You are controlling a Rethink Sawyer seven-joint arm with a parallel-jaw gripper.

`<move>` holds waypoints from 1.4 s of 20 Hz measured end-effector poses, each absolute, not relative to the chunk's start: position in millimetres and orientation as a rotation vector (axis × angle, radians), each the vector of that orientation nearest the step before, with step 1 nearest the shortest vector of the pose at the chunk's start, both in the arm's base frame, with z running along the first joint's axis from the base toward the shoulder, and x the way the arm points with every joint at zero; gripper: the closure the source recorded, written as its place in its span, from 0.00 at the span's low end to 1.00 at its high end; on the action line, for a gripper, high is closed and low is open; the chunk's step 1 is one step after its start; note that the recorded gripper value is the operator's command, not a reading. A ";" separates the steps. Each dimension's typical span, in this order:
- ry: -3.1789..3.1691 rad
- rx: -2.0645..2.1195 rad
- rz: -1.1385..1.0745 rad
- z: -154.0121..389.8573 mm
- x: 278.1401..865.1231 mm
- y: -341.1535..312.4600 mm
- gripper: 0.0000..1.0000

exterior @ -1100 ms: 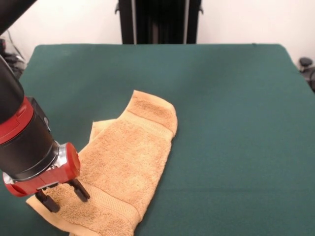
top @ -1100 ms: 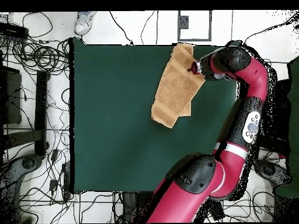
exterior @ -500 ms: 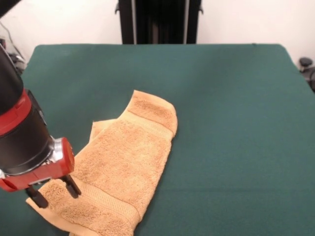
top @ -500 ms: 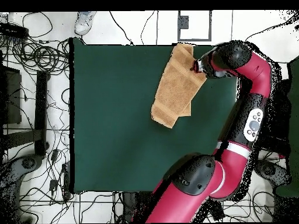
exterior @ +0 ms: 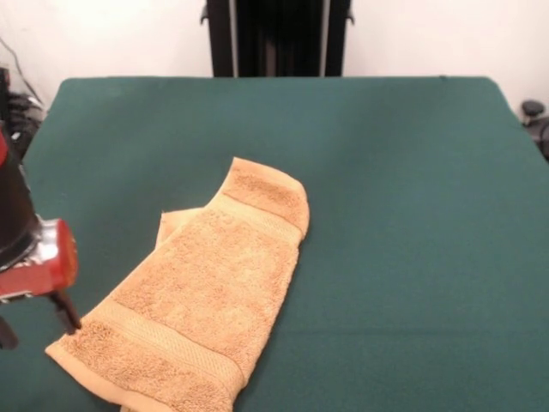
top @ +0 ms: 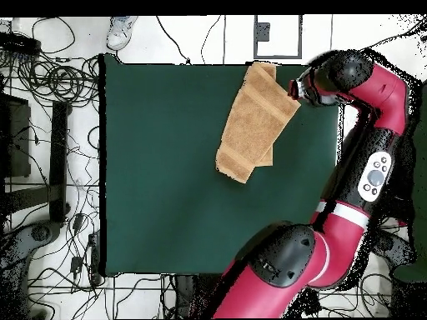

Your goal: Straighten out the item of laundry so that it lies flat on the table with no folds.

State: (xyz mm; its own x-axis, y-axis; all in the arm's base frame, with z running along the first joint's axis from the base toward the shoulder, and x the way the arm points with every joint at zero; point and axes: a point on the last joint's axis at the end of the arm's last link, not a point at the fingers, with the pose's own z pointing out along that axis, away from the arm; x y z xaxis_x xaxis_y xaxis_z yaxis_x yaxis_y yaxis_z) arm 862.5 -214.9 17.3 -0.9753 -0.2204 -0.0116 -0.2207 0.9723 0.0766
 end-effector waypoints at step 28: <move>3.084 -0.173 0.359 -43.2 848.9 -243.7 0.00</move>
State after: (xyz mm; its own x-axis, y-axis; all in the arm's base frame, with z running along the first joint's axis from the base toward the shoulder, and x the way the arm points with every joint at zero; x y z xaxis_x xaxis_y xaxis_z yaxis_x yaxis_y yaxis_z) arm 848.9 -243.7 -43.2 -0.9933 -0.1065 -0.0448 -0.1139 0.9672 0.2270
